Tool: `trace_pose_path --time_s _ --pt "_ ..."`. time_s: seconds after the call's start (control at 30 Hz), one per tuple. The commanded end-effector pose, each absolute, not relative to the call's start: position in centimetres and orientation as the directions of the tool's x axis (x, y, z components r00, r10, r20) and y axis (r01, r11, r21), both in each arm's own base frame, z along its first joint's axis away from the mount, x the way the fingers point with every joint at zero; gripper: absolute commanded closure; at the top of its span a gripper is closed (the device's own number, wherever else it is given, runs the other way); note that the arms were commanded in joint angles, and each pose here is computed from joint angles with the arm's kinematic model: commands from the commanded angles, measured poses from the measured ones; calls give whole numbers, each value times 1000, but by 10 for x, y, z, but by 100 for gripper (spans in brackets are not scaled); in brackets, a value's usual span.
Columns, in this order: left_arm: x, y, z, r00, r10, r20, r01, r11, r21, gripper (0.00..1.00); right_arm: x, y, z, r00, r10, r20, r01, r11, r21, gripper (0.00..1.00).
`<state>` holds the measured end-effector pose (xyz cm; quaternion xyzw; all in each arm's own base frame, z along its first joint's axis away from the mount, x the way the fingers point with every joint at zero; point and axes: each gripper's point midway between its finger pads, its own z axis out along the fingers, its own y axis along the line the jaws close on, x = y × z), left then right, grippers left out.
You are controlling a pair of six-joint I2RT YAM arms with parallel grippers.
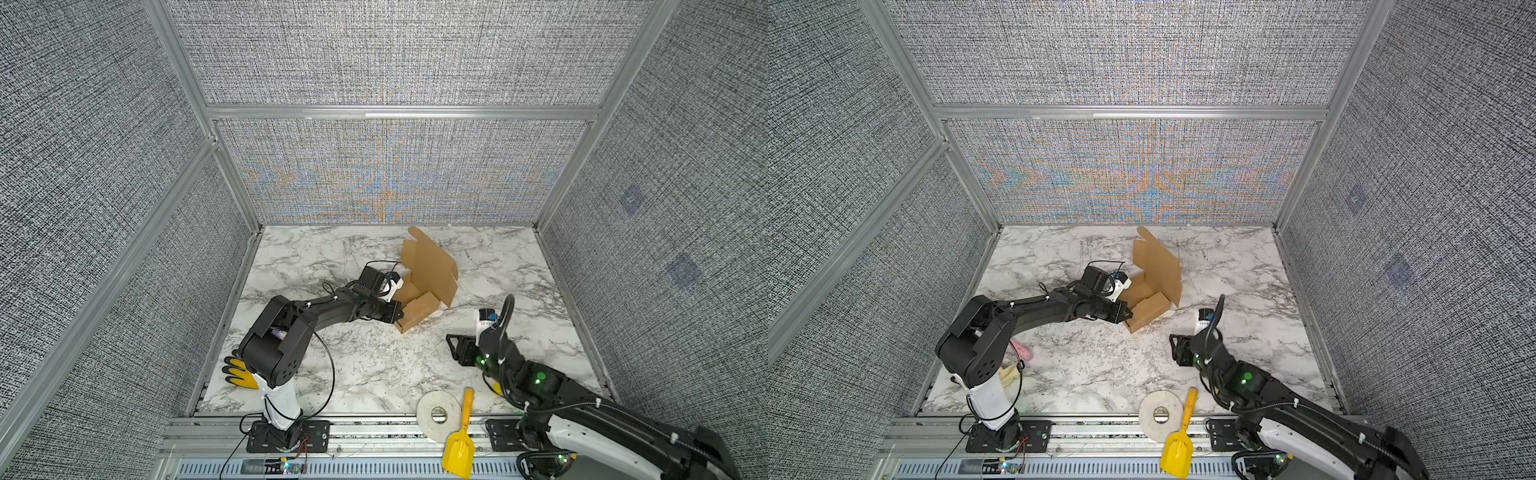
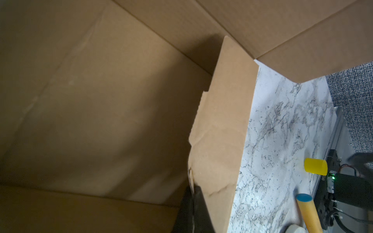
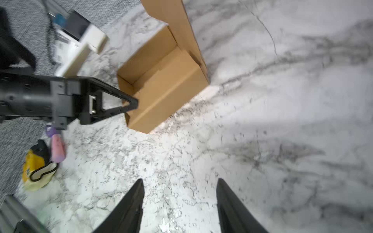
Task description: Fold the paper box
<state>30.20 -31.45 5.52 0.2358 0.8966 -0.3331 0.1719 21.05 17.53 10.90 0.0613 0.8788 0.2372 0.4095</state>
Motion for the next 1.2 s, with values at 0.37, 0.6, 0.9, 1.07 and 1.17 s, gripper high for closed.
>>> trace_pose_path --time_s 0.37,0.6,0.9,1.07,1.17 --pt "298 -311 48 -829 332 -450 539 690 -483 95 299 247 106 -524 568 -634 147 794 590 44" --pt "297 -314 48 -825 336 -454 545 686 -483 95 325 261 95 -552 594 -585 148 761 632 43" --pt "297 -314 48 -826 339 -450 543 691 -477 94 331 260 64 -587 623 -517 223 738 637 43" --pt "296 -314 48 -825 340 -452 545 689 -477 85 333 260 52 -615 596 -517 232 763 604 43" --pt "299 -312 55 -819 336 -465 548 698 -460 71 331 253 44 -616 612 -496 258 752 607 44"
